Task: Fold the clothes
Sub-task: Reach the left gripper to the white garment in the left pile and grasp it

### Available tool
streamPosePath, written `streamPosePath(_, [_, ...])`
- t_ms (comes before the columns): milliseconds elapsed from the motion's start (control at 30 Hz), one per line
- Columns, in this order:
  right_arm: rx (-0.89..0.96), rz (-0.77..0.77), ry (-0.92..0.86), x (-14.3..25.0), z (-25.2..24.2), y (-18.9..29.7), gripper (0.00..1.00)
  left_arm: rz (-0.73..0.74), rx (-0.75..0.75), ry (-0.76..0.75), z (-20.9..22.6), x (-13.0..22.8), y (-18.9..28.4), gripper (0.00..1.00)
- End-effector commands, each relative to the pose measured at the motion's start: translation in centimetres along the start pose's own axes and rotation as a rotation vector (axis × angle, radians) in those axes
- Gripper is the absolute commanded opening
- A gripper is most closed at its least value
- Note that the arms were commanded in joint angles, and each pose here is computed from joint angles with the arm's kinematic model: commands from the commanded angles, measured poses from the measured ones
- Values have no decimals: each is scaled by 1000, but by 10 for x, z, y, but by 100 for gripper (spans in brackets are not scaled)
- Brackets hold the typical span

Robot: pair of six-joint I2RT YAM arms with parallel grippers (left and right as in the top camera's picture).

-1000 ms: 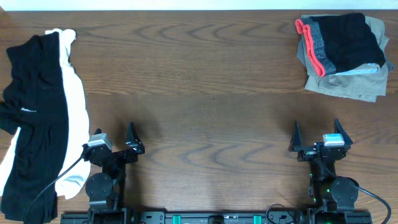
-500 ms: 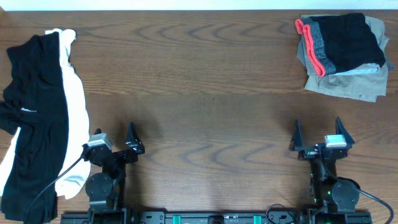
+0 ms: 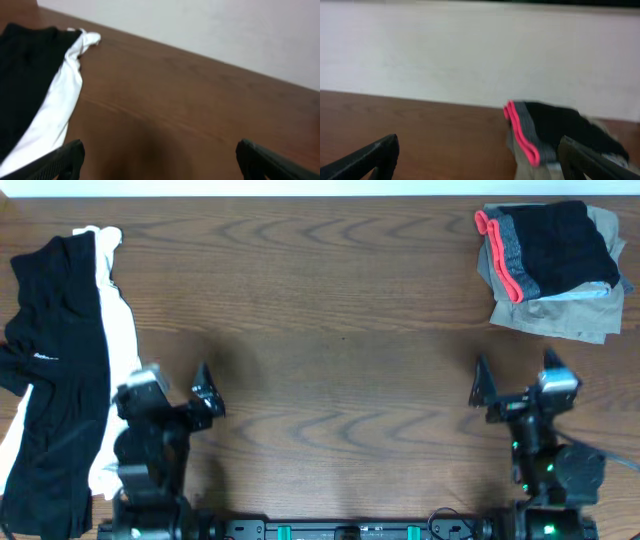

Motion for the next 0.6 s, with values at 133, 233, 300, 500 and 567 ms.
streamPosePath(133, [-149,172,-46,-52,2,-54,99,204,-19,-50,-20,-71,-11,98])
streamPosePath(233, [-208,285,-84,-62,2,-83,99,314,-33,-113,-26,-92,-19,98])
streamPosePath(300, [-250,374,-112,-67,2,-103,99,392,-42,-142,-30,-105,-25,98])
streamPosePath(500, [-351,662,-153,-68,0,-151,99,508,-37,-138,-37,-125,-50,98])
streamPosePath(567, [-376,738,-170,-66,-1,-163,99,506,-37,-138,-38,-125,-59,98])
Point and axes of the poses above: each gripper's point midway between its finger pads, its own y axis back along the fingers, its own z axis along the line the jaws close on, x = y × z, the point moved 10 cm from there along y, back along the fingers, and after that the axes turned 2 degrees about -y, right-handed, at the moved point
